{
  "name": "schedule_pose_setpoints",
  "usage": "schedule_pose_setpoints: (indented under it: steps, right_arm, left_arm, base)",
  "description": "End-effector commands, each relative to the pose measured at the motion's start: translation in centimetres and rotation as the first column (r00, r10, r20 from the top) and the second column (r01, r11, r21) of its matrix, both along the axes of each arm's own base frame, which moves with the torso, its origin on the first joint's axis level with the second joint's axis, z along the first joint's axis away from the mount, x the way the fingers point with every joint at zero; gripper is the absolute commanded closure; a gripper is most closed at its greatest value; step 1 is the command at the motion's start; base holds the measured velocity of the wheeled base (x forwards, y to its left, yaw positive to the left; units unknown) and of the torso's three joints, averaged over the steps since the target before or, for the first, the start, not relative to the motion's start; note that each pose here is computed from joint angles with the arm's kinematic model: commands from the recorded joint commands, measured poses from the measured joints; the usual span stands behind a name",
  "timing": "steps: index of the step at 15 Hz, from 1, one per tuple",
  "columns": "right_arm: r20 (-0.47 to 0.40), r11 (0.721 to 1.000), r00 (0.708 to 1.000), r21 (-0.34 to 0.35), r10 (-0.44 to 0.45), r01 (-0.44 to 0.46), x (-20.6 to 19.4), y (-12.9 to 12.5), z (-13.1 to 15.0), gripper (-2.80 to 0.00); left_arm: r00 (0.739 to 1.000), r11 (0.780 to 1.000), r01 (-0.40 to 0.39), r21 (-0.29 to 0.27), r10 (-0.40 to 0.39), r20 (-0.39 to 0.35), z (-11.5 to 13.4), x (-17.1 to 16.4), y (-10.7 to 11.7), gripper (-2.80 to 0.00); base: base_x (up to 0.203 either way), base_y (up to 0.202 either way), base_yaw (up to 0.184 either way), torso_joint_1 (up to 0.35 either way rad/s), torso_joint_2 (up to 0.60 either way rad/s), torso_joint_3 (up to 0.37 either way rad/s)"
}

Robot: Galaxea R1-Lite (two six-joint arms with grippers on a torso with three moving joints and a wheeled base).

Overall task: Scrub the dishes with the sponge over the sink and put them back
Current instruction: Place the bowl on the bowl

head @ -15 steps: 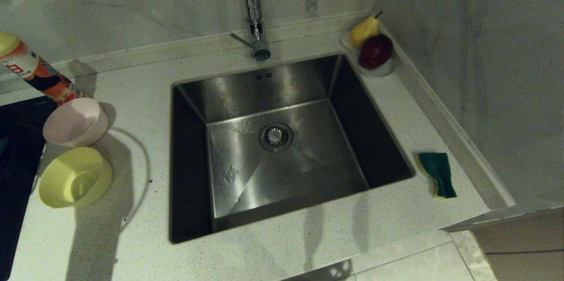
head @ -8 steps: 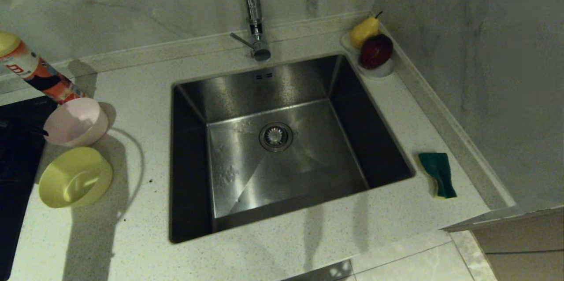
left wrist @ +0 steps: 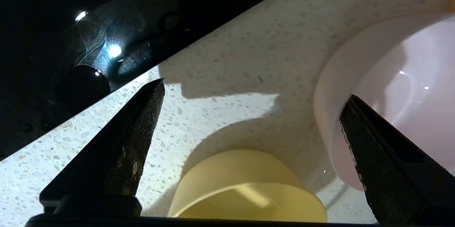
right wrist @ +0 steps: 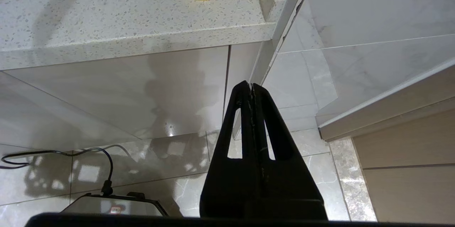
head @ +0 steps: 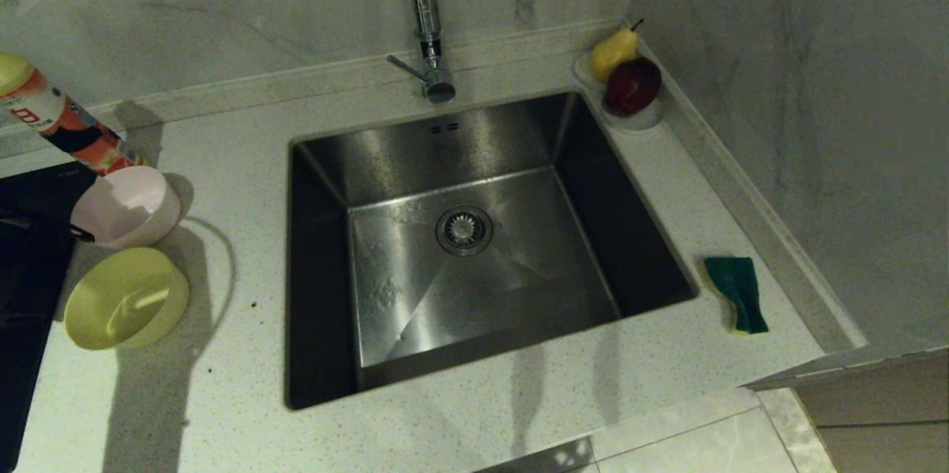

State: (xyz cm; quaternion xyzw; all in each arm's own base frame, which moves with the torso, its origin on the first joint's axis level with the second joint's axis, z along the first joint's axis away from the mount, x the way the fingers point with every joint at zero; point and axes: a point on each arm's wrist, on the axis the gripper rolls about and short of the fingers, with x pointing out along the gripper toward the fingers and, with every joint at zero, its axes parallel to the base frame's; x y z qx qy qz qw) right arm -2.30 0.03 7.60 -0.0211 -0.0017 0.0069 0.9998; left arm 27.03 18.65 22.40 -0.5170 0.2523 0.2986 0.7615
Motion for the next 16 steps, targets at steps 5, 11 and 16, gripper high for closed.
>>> schedule_pose_setpoints:
  steps: [5, 11, 16]
  right_arm:
    - [0.000, 1.000, 1.000, -0.001, 0.002, -0.002, 0.0, 0.0, 0.0, 0.00]
    - [0.000, 1.000, 1.000, -0.001, 0.000, 0.000, 0.0, 0.0, 0.0, 0.00]
    - [0.000, 1.000, 1.000, -0.001, 0.001, -0.001, 0.0, 0.0, 0.0, 0.00]
  left_arm:
    - [0.999, 0.999, -0.008, -0.036, 0.007, -0.038, -1.7, 1.0, 0.6, -2.80]
    - [1.000, 1.000, -0.008, -0.030, 0.007, -0.024, -1.3, 1.0, 0.6, 0.00]
    - [1.000, 1.000, -0.007, -0.025, 0.006, -0.011, -0.9, 1.0, 0.7, 0.00]
  base:
    - [0.000, 0.000, 0.000, 0.000, 0.00, 0.000]
    - [0.000, 0.000, 0.000, 0.000, 0.00, 0.000]
    - [0.000, 0.000, 0.000, 0.000, 0.00, 0.000]
